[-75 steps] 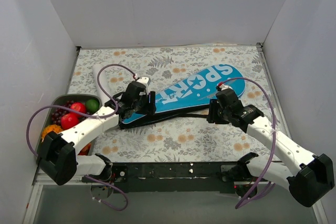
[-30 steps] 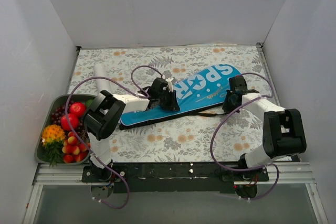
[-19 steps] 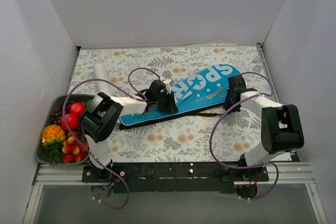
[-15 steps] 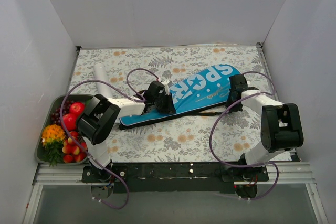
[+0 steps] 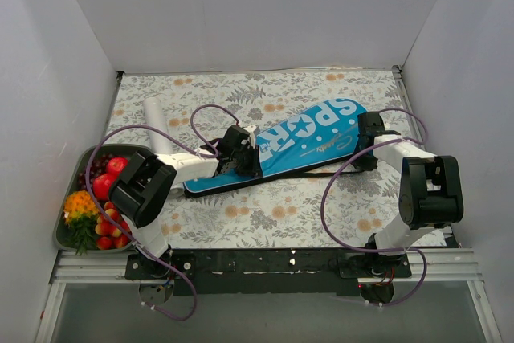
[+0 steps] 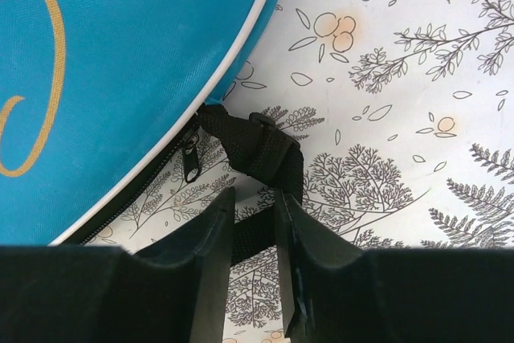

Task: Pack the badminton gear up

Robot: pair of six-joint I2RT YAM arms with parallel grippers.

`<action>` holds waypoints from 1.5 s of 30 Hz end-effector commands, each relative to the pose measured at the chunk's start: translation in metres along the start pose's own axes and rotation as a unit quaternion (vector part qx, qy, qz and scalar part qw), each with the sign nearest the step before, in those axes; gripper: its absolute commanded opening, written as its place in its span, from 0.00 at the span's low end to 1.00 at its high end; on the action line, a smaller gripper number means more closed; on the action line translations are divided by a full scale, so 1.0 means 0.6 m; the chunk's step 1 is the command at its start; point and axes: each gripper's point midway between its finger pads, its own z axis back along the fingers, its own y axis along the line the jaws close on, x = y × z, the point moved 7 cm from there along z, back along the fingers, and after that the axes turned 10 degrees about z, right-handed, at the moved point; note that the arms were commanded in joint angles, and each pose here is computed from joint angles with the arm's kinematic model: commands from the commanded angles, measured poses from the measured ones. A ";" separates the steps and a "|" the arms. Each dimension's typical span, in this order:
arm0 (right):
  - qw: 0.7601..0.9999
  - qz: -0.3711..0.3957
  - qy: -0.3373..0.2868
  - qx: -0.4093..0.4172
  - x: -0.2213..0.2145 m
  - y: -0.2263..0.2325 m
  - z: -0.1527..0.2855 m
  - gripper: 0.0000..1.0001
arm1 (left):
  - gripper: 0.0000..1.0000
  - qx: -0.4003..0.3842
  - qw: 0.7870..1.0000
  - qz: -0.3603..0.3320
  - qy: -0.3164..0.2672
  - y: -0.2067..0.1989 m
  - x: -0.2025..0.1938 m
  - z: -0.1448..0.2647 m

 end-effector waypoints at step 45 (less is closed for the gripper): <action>0.998 0.032 0.051 -0.003 -0.014 0.026 -0.049 0.19 | 0.12 0.017 0.999 -0.016 0.023 0.016 -0.014 -0.003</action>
